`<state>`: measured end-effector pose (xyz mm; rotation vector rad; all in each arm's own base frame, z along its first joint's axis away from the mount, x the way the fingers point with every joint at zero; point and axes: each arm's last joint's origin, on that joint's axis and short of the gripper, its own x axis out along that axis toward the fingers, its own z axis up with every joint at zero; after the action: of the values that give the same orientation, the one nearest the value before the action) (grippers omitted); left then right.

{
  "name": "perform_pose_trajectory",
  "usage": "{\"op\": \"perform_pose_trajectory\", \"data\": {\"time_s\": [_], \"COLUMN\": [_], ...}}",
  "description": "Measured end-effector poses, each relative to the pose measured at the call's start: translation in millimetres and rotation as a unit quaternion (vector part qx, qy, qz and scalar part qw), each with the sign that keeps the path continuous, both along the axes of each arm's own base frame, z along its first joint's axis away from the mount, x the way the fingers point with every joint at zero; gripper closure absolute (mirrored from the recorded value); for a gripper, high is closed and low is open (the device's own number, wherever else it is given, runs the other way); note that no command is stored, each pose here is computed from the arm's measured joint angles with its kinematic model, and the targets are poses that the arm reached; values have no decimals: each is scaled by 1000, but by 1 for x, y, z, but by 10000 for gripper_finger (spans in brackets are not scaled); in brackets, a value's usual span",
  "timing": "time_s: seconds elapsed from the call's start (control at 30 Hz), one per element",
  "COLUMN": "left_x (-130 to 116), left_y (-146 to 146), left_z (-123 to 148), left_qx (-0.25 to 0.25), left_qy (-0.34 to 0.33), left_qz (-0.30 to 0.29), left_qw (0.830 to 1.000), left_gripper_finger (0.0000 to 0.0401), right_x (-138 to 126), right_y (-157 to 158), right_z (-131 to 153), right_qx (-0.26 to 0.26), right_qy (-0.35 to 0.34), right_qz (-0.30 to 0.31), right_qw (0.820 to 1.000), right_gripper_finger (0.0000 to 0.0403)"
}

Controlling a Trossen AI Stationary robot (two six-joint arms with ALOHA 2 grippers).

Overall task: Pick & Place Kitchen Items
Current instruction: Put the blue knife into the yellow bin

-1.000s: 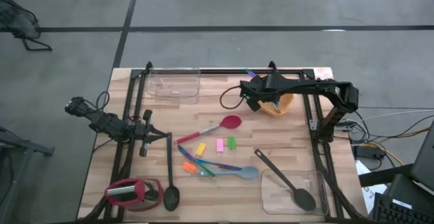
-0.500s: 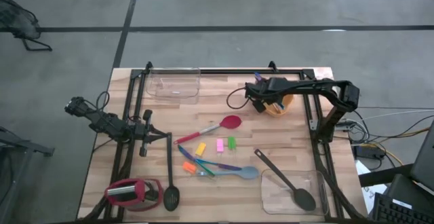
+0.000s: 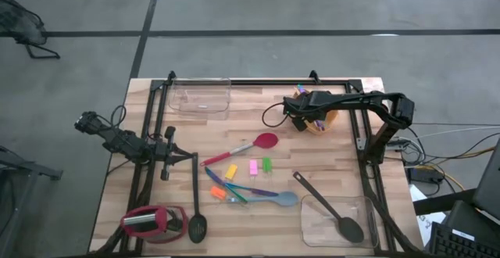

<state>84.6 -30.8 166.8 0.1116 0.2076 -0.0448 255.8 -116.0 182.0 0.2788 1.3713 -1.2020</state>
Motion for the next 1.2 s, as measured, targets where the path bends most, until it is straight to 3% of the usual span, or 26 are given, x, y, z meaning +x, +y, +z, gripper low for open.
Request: {"op": "perform_pose_trajectory", "data": {"time_s": [0.5,0.83,1.0,1.2], "left_x": [0,0,0,0], "left_y": [0,0,0,0], "left_z": [0,0,0,0], "left_qx": [0,0,0,0], "left_qy": [0,0,0,0], "left_qz": [0,0,0,0], "left_qw": [1000,1000,1000,1000], "left_gripper_finger": [378,378,378,378], "right_x": [22,61,81,106], "right_y": [13,60,94,135], "right_z": [25,69,85,91], "right_qx": [-2,-19,-10,38], "right_qy": [-39,-131,-209,-346], "right_qz": [34,122,188,276], "right_qw": [999,984,960,896], "right_gripper_finger": [304,328,337,339]}}
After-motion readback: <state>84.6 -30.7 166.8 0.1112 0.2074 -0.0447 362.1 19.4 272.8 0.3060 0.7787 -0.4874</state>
